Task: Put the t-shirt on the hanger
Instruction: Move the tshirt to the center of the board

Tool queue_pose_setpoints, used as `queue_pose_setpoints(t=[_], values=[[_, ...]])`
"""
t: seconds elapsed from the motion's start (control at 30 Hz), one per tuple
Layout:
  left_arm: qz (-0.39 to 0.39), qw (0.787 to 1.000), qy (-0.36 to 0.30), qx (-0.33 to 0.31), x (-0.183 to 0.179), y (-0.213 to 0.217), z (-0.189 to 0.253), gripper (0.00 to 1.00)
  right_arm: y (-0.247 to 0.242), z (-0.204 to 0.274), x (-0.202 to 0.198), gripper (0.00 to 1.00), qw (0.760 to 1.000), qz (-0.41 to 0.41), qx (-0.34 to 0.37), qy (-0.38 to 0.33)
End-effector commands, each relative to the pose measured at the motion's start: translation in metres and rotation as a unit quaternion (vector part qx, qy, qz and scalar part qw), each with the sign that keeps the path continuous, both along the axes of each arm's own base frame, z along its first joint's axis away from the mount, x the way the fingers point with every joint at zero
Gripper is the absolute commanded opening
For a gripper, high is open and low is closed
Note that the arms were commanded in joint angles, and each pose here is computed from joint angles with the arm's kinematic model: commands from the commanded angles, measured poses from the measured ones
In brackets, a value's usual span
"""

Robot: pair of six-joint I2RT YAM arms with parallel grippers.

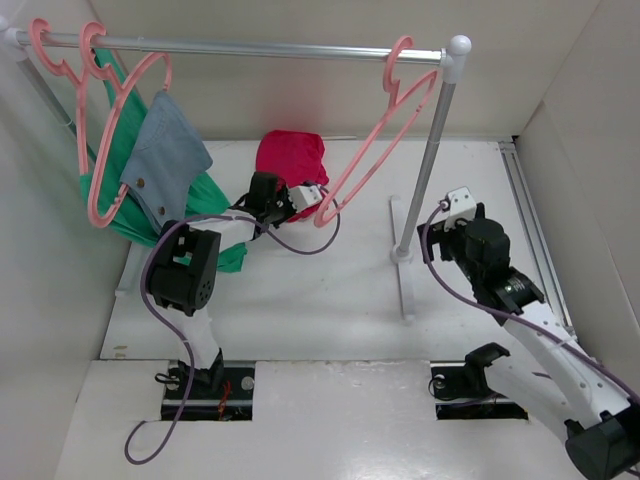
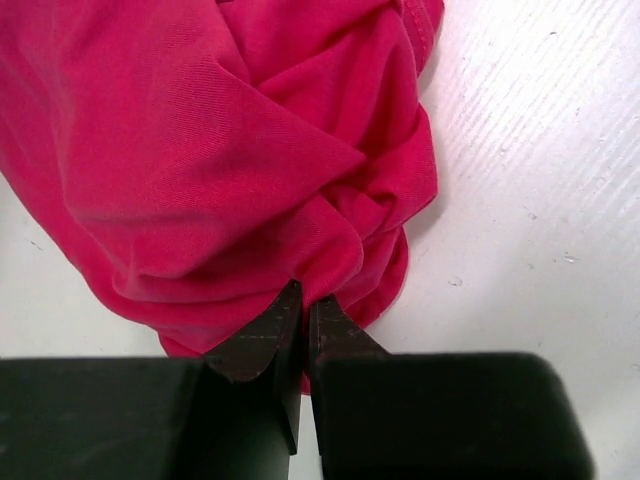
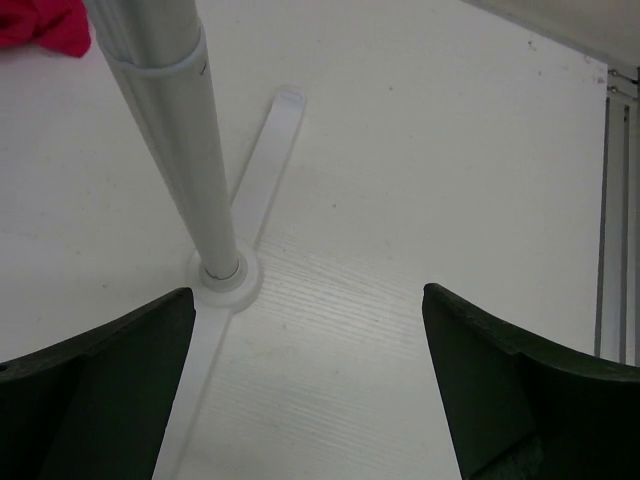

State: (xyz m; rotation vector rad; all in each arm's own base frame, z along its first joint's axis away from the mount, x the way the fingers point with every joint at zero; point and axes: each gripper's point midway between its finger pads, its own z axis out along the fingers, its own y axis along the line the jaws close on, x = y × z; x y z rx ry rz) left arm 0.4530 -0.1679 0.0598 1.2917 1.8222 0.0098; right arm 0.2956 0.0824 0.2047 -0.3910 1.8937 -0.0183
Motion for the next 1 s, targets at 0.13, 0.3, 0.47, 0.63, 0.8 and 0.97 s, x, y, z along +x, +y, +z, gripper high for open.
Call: queue_pose_setpoints(t=[0.13, 0.3, 0.47, 0.63, 0.8, 0.97], values=[[-0.085, 0.996, -0.022, -0.001, -0.039, -0.009, 0.070, 0.00, -0.007, 0.035, -0.013, 1.00, 0.998, -0.002, 0.024, -0.055], [-0.274, 0.960, 0.026, 0.056, -0.137, -0.003, 0.103, 0.00, 0.003, 0.036, -0.019, 1.00, 0.997, 0.044, 0.010, -0.063], [-0.393, 0.913, 0.111, -0.005, -0.259, -0.007, 0.148, 0.00, 0.042, 0.033, -0.027, 1.00, 0.986, 0.157, 0.022, -0.055], [-0.408, 0.909, 0.072, -0.047, -0.300, -0.017, 0.188, 0.00, 0.093, 0.016, -0.040, 1.00, 0.962, 0.271, 0.029, -0.028], [-0.290, 0.954, 0.000, -0.080, -0.263, -0.017, 0.194, 0.00, 0.139, 0.005, -0.060, 1.00, 0.933, 0.358, 0.013, -0.024], [-0.195, 0.977, -0.002, -0.087, -0.238, -0.003, 0.172, 0.00, 0.190, -0.004, -0.090, 1.00, 0.887, 0.461, -0.010, -0.021]])
